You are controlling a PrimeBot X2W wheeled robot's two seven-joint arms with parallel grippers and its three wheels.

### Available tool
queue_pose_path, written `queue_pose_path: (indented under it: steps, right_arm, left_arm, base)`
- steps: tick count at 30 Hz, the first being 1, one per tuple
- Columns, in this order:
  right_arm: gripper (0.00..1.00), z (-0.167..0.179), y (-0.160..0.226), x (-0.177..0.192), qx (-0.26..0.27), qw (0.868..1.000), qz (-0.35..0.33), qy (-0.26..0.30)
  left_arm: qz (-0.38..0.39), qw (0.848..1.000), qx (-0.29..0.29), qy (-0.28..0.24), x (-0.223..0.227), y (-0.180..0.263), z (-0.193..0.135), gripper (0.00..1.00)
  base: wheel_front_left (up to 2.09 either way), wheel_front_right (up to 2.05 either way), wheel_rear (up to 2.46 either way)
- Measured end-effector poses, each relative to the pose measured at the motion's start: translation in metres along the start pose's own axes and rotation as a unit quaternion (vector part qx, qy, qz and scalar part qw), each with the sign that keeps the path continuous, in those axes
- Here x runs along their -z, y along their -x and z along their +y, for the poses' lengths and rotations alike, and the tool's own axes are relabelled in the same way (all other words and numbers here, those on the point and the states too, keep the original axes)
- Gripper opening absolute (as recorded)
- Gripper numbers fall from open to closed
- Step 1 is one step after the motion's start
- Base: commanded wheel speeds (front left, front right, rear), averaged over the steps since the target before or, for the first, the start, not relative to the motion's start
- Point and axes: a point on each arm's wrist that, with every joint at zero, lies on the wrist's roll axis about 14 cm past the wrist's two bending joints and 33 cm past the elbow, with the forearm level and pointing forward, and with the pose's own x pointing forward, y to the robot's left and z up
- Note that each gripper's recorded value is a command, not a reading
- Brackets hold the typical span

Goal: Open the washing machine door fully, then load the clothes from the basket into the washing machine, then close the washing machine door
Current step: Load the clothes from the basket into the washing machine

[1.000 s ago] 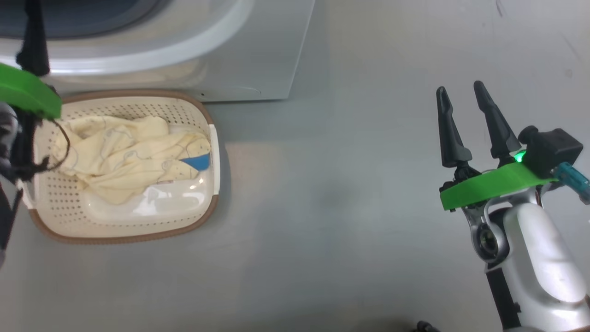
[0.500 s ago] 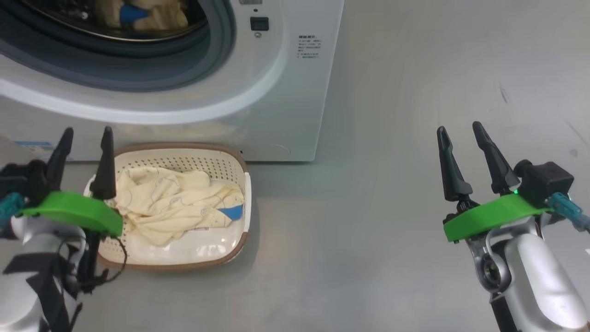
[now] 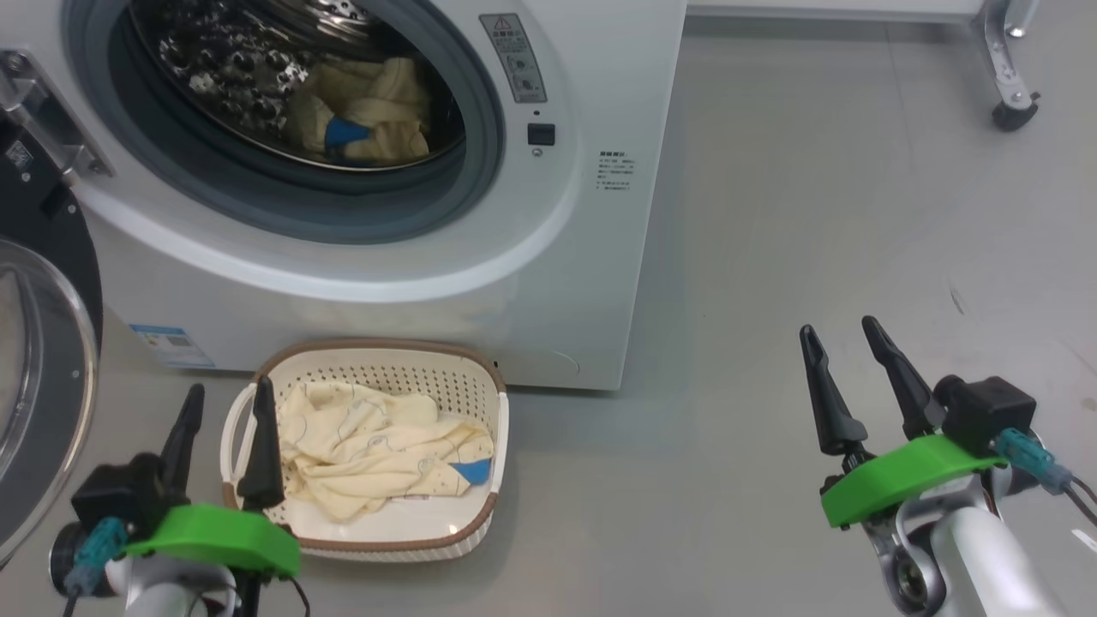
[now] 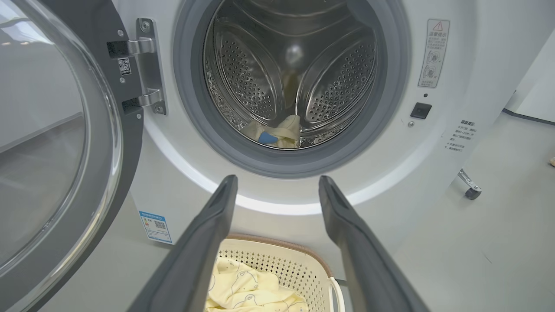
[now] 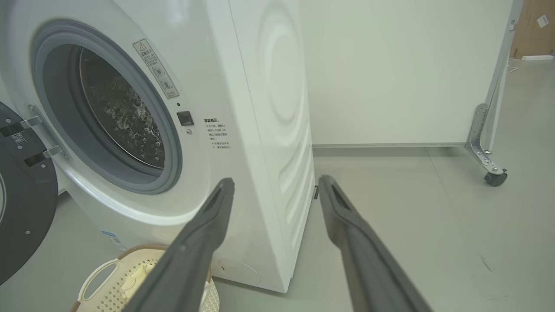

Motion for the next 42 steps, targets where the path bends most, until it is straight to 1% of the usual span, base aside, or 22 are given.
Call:
queue_pose_path:
  steps: [3,5,7,14,19,28,36,42]
  right_arm:
    - [1.00,0.006,0.006,-0.004,-0.005,1.000,-0.005,-0.004]
    - [1.00,0.009,0.009,-0.008,-0.010,1.000,-0.010,-0.003]
    - [1.00,0.012,0.011,-0.011,-0.013,1.000,-0.014,-0.002]
    - [1.00,0.012,0.023,-0.012,-0.008,1.000,-0.015,-0.007]
    - [1.00,0.011,0.028,-0.011,-0.005,1.000,-0.015,-0.011]
    - [1.00,0.011,0.029,-0.012,-0.004,1.000,-0.017,-0.012]
    - [1.00,0.009,0.030,-0.012,0.000,1.000,-0.017,-0.012]
    - [1.00,0.007,0.030,-0.010,0.003,1.000,-0.014,-0.012]
  left_arm:
    - [-0.005,1.000,-0.007,-0.001,-0.001,0.017,-0.003,1.00]
    - [-0.011,1.000,-0.021,0.011,-0.001,0.026,-0.002,1.00]
    - [-0.014,1.000,-0.021,0.012,-0.001,0.034,-0.005,1.00]
    - [-0.025,0.999,-0.021,0.015,-0.003,0.048,-0.012,1.00]
    - [-0.022,1.000,-0.007,0.009,0.000,0.051,-0.022,1.00]
    - [-0.027,1.000,-0.007,0.006,-0.002,0.051,-0.024,1.00]
    - [-0.028,0.999,-0.001,0.017,-0.001,0.049,-0.029,1.00]
    - [-0.021,1.000,0.005,0.001,0.003,0.048,-0.031,1.00]
  base:
    - [0.00,0.00,0.00]
    - [0.00,0.00,0.00]
    - [0.00,0.00,0.00]
    - [0.00,0.00,0.00]
    - [0.00,0.00,0.00]
    - [0.00,0.00,0.00]
    - [0.00,0.00,0.00]
    - [0.00,0.00,0.00]
